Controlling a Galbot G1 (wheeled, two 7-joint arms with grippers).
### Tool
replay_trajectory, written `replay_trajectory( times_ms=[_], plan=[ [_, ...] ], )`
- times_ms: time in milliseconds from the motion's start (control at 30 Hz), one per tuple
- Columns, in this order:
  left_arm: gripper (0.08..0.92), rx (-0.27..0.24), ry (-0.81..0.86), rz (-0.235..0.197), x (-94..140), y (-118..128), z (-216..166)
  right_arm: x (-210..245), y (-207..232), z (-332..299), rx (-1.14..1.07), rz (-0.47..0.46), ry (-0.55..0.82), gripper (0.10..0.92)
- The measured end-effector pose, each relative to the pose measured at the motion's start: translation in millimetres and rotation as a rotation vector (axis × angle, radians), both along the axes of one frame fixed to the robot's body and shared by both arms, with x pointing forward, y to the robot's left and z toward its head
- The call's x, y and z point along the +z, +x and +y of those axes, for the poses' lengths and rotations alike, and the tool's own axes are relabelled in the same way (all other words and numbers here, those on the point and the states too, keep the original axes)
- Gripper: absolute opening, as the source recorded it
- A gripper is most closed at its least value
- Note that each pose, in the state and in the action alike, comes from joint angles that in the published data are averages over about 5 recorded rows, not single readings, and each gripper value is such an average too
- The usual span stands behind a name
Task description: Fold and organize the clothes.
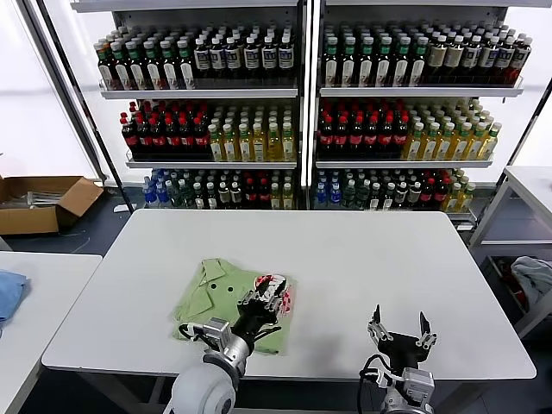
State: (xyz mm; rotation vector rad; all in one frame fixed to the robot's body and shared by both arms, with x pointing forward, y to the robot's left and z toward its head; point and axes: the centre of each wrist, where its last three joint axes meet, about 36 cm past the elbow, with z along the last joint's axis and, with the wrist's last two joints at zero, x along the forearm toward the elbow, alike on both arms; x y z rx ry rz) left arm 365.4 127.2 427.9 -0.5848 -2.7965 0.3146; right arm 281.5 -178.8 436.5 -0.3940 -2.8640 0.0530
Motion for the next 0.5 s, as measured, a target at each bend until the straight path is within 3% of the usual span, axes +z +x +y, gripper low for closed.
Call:
replay_trajectory(
  times_ms=[233,400,500],
  plan=[
    [0.637,0.036,-0.108,-0.004,14,-8,1,2,7,6,0.061,0.035,0.111,0.823],
    [0.775,0.112,-0.064,-0.023,24,-12,20,5,23,16,0.140,0.082,0.224,0.823],
    [0.815,0.166,-0.015,-0.034,28,-14,34,7,37,24,0.185,0.106,0.274,0.823]
  ],
)
